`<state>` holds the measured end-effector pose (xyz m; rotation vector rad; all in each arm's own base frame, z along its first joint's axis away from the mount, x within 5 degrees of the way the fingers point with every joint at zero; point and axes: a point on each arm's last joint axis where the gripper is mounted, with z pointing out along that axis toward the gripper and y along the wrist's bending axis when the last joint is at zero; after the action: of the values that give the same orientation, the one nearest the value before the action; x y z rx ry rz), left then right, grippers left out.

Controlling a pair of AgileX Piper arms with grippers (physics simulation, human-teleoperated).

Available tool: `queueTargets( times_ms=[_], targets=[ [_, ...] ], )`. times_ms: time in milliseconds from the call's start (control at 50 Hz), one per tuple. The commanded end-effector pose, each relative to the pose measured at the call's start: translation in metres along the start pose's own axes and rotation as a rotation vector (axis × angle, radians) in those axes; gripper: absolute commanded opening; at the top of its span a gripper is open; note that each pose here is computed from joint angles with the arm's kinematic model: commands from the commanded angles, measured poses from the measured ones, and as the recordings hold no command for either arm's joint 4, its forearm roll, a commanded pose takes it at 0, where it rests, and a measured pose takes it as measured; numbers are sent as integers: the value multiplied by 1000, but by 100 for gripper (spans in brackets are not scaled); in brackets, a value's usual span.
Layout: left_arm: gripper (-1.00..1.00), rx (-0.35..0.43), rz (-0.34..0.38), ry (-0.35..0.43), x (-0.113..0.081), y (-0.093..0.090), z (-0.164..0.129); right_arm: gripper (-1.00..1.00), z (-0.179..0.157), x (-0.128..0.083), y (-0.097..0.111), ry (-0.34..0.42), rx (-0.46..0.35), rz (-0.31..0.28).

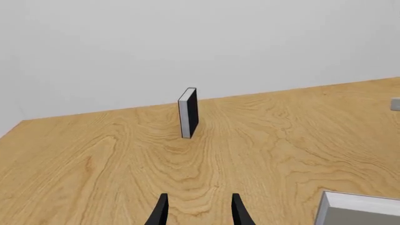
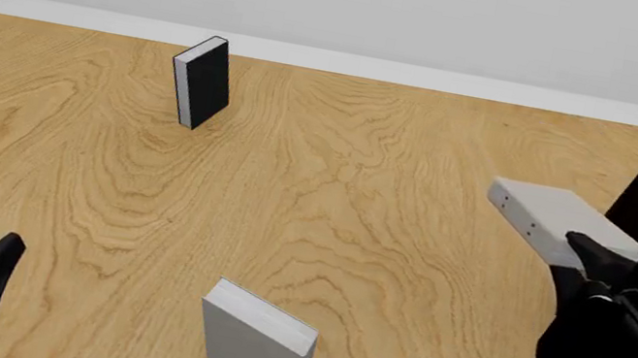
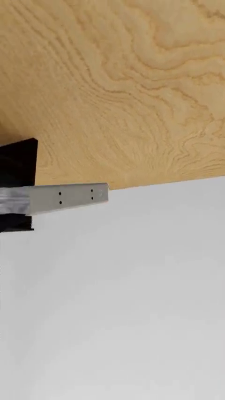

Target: Pick up the book on the right and place it on the cabinet shelf.

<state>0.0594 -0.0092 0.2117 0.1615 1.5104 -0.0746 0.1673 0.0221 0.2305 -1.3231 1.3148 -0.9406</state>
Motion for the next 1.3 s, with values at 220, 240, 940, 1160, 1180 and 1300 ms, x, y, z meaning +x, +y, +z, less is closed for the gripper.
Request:
queueTargets(
  times_ms=[220, 240, 940, 1160, 1180, 1300],
  targets=[
    [100, 3, -6, 6, 1, 0, 0, -100, -22, 7, 18, 26, 31, 46],
    [100, 4, -6, 5, 1, 0, 0, -100, -22, 7, 19, 28, 33, 45],
    [100, 1, -4, 4, 1, 0, -1, -100, -35, 32, 43, 199, 55, 71],
    [100, 3, -3, 6, 1, 0, 0, -100, -32, 39, 45, 244, 68, 75],
    [100, 3, -4, 6, 1, 0, 0, -100, -32, 40, 45, 249, 68, 80],
    [100, 4, -3, 7, 1, 0, 0, -100, -31, 43, 45, 269, 75, 81]
  ],
)
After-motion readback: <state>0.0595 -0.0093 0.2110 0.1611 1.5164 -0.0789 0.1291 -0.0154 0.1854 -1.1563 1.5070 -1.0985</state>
